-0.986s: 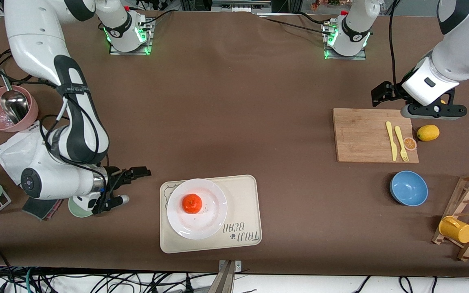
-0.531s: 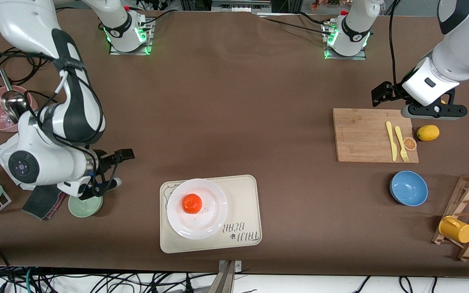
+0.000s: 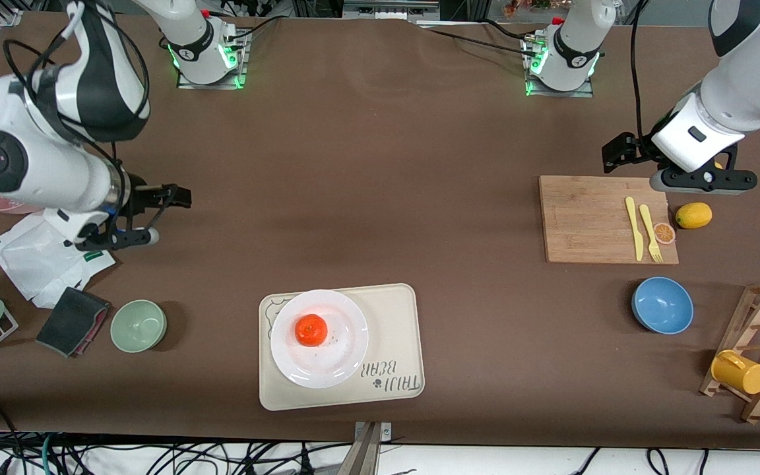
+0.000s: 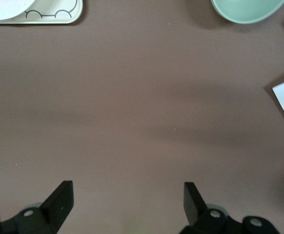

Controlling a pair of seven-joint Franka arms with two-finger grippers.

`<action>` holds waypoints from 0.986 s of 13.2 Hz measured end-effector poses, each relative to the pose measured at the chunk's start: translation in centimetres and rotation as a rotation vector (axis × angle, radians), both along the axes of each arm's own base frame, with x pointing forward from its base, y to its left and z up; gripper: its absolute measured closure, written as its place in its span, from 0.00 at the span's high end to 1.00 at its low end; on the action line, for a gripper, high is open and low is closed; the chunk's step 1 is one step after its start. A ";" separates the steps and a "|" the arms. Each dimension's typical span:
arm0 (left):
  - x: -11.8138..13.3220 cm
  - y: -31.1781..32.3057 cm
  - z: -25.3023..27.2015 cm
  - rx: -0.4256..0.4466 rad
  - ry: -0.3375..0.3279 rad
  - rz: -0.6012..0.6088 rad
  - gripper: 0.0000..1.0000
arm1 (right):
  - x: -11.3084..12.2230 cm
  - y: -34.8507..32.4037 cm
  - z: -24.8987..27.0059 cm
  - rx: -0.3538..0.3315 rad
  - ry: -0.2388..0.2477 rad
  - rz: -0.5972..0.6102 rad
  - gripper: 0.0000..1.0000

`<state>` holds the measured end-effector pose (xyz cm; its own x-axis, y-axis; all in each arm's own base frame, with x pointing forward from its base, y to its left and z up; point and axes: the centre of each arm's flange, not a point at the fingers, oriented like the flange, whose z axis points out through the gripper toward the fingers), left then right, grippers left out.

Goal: Place orange and plate with both arms

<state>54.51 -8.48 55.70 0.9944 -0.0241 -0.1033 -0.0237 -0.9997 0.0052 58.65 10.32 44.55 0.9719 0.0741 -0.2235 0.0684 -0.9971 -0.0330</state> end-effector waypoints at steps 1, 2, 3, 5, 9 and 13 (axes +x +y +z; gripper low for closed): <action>0.0 0.0 0.0 0.000 0.000 0.000 1.00 | -0.8 -0.1 1.1 -0.009 0.010 -0.019 1.00; 0.0 0.0 0.0 0.000 0.000 0.000 1.00 | -1.6 -0.4 2.4 -0.022 0.025 -0.030 1.00; 0.0 0.0 0.0 0.000 0.000 0.000 1.00 | -2.5 -1.0 3.7 -0.040 0.039 -0.034 1.00; 0.0 0.0 0.0 0.000 0.000 0.000 1.00 | -3.7 -2.5 6.1 -0.061 0.044 -0.055 1.00; 0.0 0.0 0.0 0.000 0.001 0.000 1.00 | -4.8 -7.1 9.4 -0.063 0.025 -0.134 1.00; 0.0 0.0 0.0 0.000 0.001 0.000 1.00 | -4.6 -9.0 12.3 -0.064 -0.018 -0.167 1.00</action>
